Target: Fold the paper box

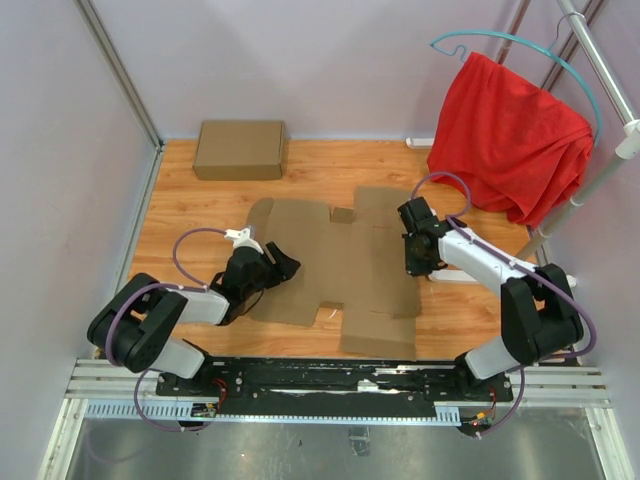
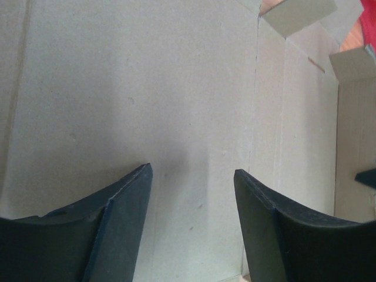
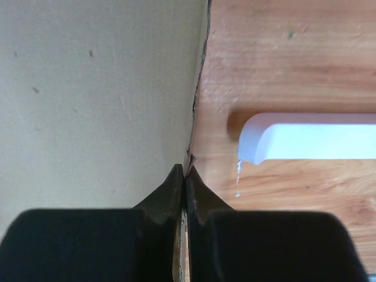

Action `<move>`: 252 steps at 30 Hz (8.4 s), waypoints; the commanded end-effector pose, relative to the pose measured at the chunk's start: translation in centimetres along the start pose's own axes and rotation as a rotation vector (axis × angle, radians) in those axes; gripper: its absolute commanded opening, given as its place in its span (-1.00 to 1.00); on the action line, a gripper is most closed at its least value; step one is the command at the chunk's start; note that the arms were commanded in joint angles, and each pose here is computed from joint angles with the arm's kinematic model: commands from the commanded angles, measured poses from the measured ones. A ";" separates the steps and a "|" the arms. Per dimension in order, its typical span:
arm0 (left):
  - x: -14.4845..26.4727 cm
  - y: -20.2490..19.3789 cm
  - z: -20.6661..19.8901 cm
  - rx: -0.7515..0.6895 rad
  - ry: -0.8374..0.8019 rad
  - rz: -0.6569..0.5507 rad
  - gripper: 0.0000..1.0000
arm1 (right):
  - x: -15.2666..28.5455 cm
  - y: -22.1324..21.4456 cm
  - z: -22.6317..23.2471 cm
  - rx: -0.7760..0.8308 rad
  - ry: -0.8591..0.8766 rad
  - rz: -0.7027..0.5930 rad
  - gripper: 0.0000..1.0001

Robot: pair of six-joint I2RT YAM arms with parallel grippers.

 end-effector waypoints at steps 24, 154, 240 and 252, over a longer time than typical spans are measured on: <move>6.3 -9.5 2.8 -0.010 0.183 0.298 0.21 | 12.3 12.3 6.3 0.451 -0.040 -0.375 -0.99; 2.9 16.6 -7.1 -0.278 -0.325 -0.295 0.26 | 15.5 5.1 14.9 1.106 -0.336 -0.663 -0.96; 11.5 11.6 -10.1 -0.165 -0.416 -0.253 -0.99 | 13.1 5.2 19.8 1.254 -0.444 -0.607 -0.85; 11.5 8.5 -5.0 -0.119 -0.316 -0.247 -1.00 | 16.6 1.6 19.1 1.201 -0.354 -0.646 0.20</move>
Point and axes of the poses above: each gripper's point midway between its finger pads, its own x axis back along the fingers, its own z axis along the line the jaws close on, y = z × x, the point moved 3 cm from there along x, back along the fingers, and after that the axes turned 11 degrees about x, right-handed, at the moved point
